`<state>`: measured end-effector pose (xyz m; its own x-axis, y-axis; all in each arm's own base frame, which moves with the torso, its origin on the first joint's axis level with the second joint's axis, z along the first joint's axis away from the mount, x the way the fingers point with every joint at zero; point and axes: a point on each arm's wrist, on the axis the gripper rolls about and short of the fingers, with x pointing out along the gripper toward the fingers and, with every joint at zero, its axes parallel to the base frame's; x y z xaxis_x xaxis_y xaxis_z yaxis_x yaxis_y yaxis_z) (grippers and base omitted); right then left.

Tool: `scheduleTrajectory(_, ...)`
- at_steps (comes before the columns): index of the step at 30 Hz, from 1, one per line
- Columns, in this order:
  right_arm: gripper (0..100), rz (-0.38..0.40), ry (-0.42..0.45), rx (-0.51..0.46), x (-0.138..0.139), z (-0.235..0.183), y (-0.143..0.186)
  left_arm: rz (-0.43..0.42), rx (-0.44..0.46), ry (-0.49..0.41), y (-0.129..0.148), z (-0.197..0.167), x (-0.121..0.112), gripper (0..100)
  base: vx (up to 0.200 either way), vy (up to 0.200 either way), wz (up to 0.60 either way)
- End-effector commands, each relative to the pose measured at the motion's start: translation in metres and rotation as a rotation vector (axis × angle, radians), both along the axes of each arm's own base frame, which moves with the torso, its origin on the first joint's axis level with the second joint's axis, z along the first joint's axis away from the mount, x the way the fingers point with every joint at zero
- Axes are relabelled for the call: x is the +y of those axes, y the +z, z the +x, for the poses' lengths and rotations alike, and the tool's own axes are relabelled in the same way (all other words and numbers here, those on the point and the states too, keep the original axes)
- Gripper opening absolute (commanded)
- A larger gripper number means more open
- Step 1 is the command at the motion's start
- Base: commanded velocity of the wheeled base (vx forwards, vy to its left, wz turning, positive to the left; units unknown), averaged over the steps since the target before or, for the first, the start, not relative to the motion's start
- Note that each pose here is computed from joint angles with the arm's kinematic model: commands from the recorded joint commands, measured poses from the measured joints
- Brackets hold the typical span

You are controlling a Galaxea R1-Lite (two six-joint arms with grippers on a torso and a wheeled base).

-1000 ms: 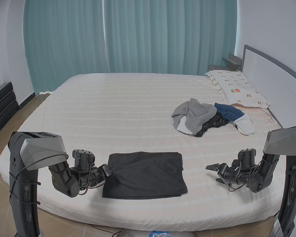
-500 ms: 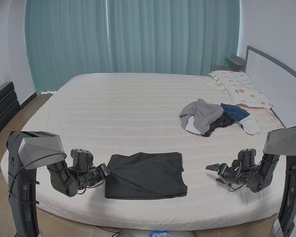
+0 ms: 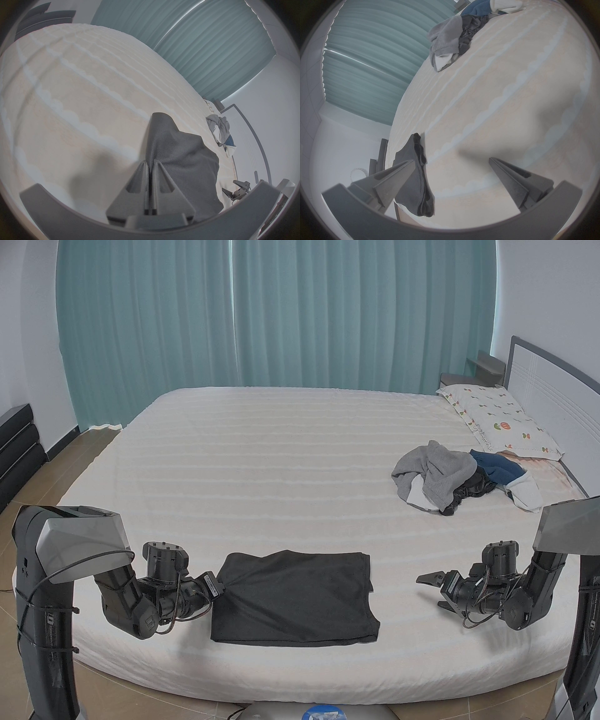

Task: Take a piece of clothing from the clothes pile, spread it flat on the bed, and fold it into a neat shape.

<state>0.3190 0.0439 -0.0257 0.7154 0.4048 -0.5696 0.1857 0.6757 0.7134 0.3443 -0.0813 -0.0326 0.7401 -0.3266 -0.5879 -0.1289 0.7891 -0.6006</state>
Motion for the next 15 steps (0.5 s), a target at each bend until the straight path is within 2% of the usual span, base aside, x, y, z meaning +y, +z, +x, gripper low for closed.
scheduleTrajectory(1, 100, 0.0, 0.001, 0.001, 0.0002, 0.0, -0.0003, 0.005, 0.0, 0.007, -0.0004, 0.0, 0.0001, 0, 0.0, 0.2, 0.0)
scheduleTrajectory(15, 100, 0.001, 0.0, 0.001, 0.0002, 0.0, -0.0003, 0.012, 0.003, 0.013, -0.0021, -0.0003, -0.0007, 0, 0.0, 0.2, 0.0)
